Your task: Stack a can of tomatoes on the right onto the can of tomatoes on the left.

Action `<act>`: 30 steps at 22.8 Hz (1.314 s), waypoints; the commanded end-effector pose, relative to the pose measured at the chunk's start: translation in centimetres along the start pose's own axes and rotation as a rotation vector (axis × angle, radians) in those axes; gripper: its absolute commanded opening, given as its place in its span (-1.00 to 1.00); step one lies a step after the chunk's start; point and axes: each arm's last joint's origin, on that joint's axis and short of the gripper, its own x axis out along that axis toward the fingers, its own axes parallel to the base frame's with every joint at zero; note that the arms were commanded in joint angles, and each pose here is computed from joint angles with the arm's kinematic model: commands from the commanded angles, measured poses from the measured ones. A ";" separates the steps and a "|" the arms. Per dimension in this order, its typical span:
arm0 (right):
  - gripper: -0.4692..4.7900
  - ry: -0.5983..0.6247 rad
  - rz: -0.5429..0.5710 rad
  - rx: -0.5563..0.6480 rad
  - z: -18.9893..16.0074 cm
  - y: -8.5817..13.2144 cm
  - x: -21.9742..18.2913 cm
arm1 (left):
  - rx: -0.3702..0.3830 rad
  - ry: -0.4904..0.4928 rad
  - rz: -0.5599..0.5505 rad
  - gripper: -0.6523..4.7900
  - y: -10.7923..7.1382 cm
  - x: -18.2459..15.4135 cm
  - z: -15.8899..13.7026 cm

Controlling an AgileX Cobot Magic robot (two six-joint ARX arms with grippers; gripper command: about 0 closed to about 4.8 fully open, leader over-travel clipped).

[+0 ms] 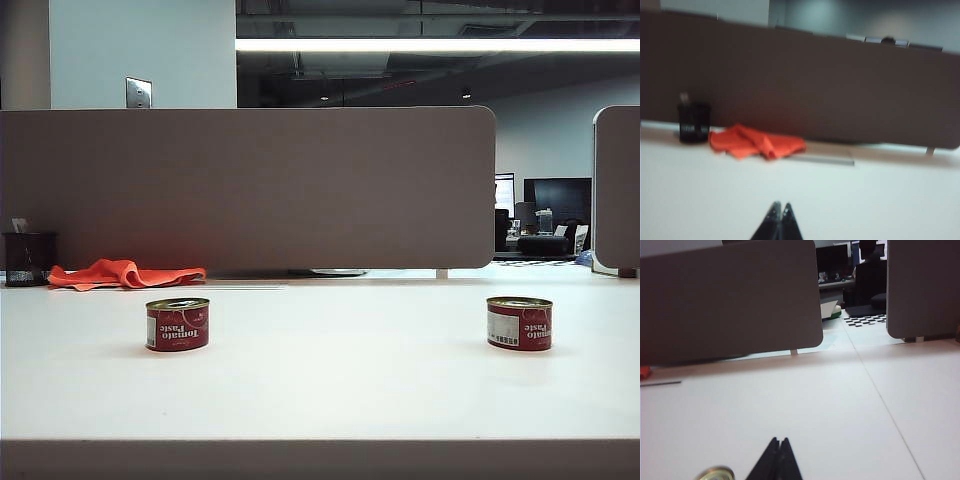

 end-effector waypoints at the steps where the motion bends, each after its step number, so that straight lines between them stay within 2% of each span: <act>1: -0.84 -0.126 -0.070 0.100 3.5 0.3 -0.5 | -0.003 -0.032 -0.026 -0.78 -0.4 0.2 3.0; 5: -0.84 -0.206 -0.161 0.133 6.4 0.4 -1.1 | -0.013 0.001 -0.077 -0.78 -0.6 1.5 4.8; 9: -0.84 -0.220 -0.140 0.131 9.1 0.8 -0.7 | -0.030 0.089 -0.141 -0.78 -0.7 3.7 5.8; 11: -0.84 -0.196 -0.115 0.126 10.2 1.0 0.0 | -0.010 0.083 -0.133 -0.78 -0.9 4.2 6.3; 17: -0.84 -0.050 0.068 0.049 14.8 1.9 4.7 | 0.024 0.175 -0.268 -0.78 -2.2 5.7 7.2; 21: -0.84 0.034 0.089 -0.101 16.3 2.6 6.5 | 0.012 0.237 -0.330 -0.78 -2.7 6.3 7.4; 25: -0.84 0.121 0.087 -0.233 16.7 3.7 7.8 | -0.006 0.333 -0.348 -0.78 -3.1 7.5 8.0; 27: -0.84 0.167 0.116 -0.246 16.5 4.2 8.3 | -0.015 0.378 -0.360 -0.78 -3.2 8.3 8.4; 30: -0.84 0.279 0.163 -0.253 15.7 5.0 9.4 | 0.022 0.394 -0.422 -0.78 -4.1 9.3 9.3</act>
